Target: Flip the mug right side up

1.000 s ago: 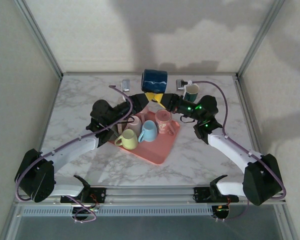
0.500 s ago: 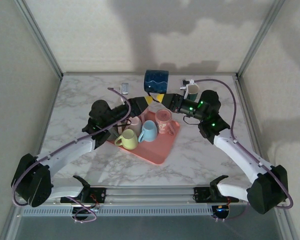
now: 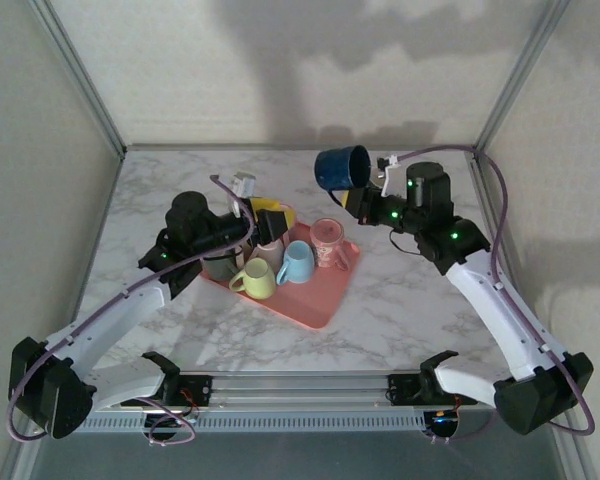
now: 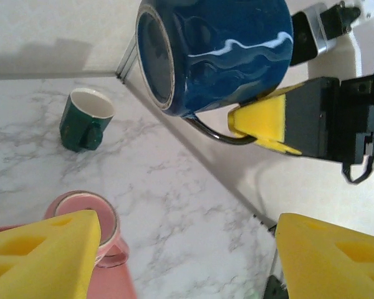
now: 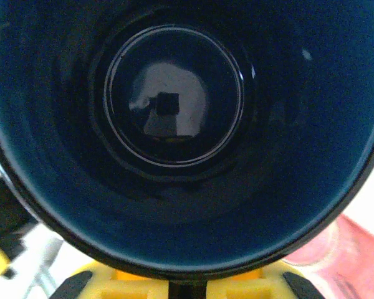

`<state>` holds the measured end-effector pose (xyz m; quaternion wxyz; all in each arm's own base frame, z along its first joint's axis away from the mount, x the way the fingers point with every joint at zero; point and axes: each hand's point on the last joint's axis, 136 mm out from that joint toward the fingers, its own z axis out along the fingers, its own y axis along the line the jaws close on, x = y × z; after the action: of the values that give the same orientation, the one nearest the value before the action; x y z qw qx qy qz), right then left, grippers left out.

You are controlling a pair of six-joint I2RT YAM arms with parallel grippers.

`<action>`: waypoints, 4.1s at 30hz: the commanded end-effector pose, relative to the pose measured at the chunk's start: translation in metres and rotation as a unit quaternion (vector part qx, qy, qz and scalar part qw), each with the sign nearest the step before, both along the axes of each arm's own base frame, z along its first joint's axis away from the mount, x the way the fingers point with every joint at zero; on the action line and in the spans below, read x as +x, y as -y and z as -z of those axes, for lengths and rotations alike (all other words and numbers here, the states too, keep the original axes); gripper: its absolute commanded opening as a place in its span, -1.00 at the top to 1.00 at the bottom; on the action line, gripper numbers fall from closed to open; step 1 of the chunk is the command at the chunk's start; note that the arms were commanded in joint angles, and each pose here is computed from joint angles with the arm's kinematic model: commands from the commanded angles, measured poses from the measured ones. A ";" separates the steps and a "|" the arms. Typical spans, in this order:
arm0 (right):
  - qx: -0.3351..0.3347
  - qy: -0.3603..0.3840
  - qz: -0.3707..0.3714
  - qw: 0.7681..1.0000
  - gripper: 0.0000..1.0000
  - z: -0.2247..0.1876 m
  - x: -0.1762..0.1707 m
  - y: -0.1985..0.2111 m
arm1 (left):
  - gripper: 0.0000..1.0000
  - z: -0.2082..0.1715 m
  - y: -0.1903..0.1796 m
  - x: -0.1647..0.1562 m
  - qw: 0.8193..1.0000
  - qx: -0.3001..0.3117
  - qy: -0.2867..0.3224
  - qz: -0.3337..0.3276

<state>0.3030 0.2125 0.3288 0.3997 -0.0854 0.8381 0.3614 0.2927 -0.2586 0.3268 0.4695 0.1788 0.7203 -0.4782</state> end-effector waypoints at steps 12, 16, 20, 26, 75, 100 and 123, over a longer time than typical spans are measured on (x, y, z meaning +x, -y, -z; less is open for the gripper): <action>-0.320 -0.104 0.203 0.920 1.00 0.072 0.050 0.131 | -0.45 0.031 0.003 0.024 0.993 0.115 0.015 -0.001; -0.346 -0.131 0.231 0.900 1.00 0.087 0.067 0.154 | -0.43 0.039 0.006 0.032 0.992 0.127 0.010 0.001; -0.365 -0.150 0.250 0.884 1.00 0.099 0.086 0.173 | -0.42 0.047 0.010 0.038 0.990 0.138 0.003 0.004; -0.373 -0.177 0.262 0.872 1.00 0.121 0.114 0.194 | -0.42 0.056 0.012 0.044 0.988 0.153 -0.005 0.005; -0.372 -0.234 0.263 0.859 0.23 0.202 0.183 0.214 | -0.42 0.083 0.009 0.055 0.980 0.196 -0.030 -0.004; -0.221 0.016 -0.071 0.973 0.03 0.118 -0.002 0.076 | -0.40 0.083 -0.017 0.008 0.987 0.125 -0.079 -0.069; -0.343 -0.008 -0.237 0.909 -0.14 0.217 0.005 0.001 | -0.40 0.127 -0.028 -0.003 0.976 0.149 -0.138 -0.080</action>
<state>0.2964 0.2047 0.1086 0.2316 -0.4088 0.8702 0.1483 0.2935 -0.2327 0.2085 0.3783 0.1262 0.8474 -0.3506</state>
